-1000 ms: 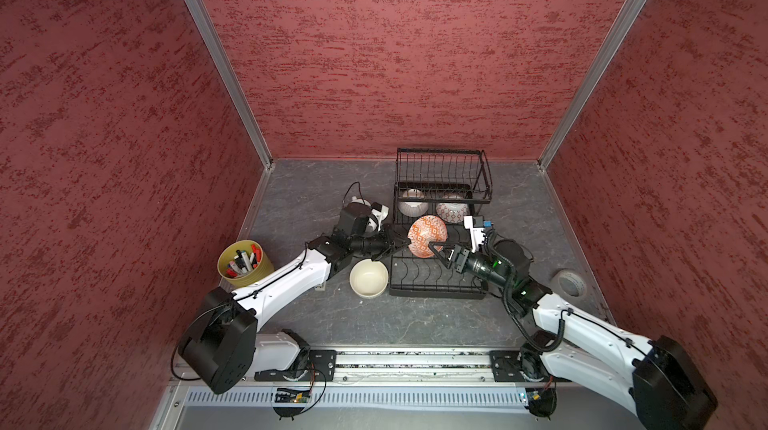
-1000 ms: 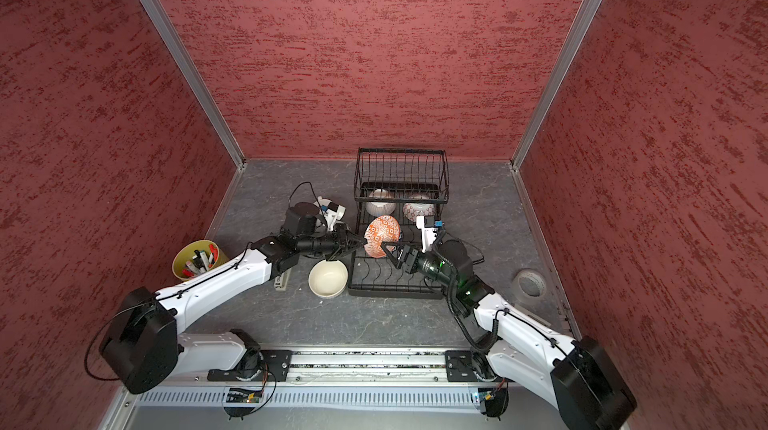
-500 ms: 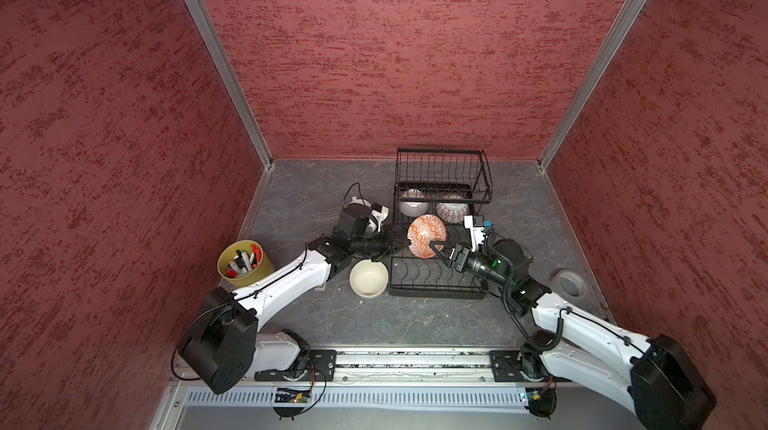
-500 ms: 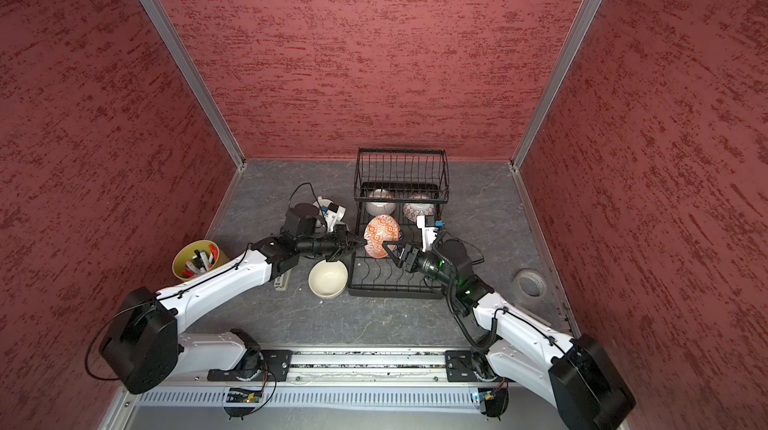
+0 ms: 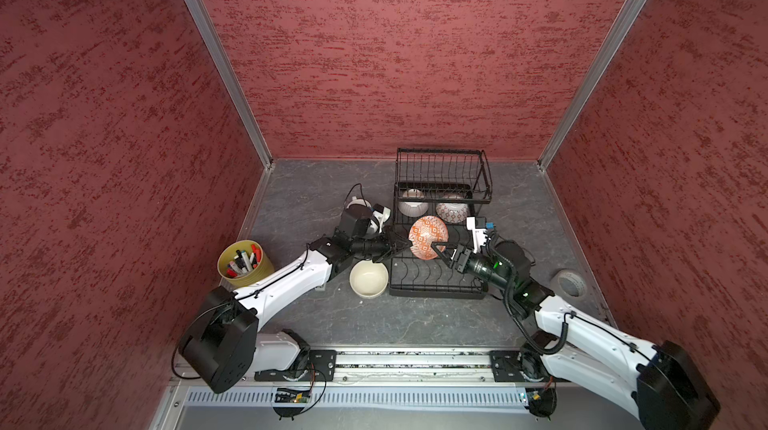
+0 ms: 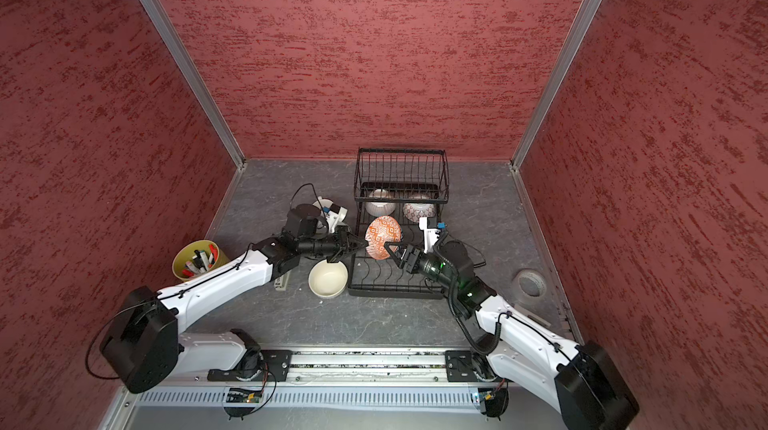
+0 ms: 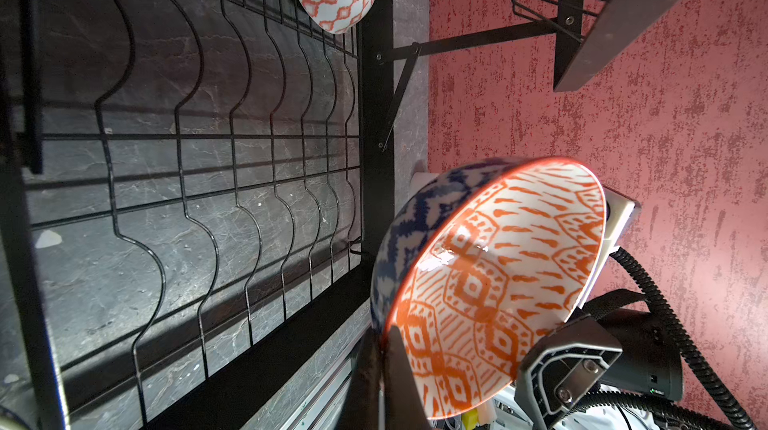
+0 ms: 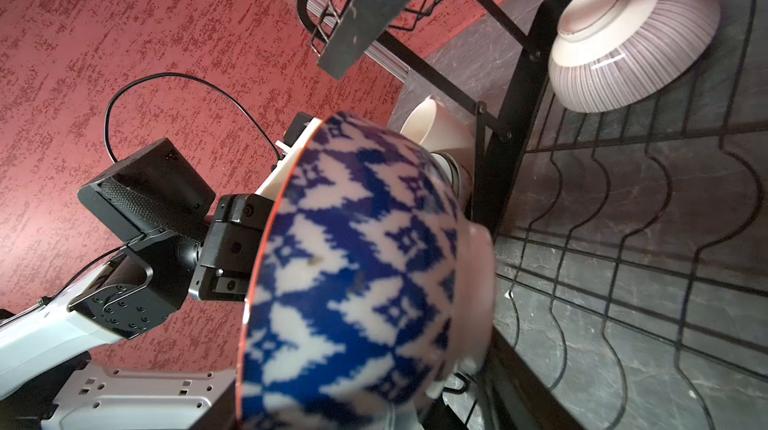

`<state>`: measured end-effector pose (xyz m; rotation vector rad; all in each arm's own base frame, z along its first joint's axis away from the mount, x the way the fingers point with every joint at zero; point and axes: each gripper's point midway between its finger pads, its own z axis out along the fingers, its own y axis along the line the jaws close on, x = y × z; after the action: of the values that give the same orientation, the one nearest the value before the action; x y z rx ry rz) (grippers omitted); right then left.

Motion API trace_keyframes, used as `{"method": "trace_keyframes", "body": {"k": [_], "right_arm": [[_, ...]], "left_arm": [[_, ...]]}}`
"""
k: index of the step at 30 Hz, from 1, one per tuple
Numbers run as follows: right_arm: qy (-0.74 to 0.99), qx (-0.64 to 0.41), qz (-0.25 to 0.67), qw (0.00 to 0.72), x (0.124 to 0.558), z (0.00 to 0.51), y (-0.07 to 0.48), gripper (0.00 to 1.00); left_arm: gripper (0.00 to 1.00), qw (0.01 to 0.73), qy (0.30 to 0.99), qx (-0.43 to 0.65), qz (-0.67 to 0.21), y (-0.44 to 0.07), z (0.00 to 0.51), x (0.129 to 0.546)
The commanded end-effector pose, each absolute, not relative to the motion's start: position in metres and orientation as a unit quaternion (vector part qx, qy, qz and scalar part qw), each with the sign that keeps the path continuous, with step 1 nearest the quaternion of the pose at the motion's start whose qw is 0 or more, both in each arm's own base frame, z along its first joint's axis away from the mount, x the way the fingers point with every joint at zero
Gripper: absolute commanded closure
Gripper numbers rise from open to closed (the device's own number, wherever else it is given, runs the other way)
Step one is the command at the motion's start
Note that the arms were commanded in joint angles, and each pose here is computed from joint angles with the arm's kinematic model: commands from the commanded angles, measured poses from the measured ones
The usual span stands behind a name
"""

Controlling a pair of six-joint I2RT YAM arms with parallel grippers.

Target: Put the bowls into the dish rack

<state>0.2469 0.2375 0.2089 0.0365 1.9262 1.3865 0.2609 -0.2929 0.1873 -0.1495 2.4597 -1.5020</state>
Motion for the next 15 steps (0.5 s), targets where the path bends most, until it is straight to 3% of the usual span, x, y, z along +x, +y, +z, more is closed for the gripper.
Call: {"method": "trace_keyframes", "body": {"k": [1, 15], "right_arm": [[0.749, 0.051, 0.533, 0.390, 0.255, 0.211, 0.227, 0.38], [0.772, 0.071, 0.497, 0.390, 0.262, 0.195, 0.220, 0.40]], "left_arm": [[1.00, 0.139, 0.843, -0.049, -0.517, -0.293, 0.191, 0.266], [0.98, 0.136, 0.846, -0.048, -0.514, -0.295, 0.188, 0.268]]}}
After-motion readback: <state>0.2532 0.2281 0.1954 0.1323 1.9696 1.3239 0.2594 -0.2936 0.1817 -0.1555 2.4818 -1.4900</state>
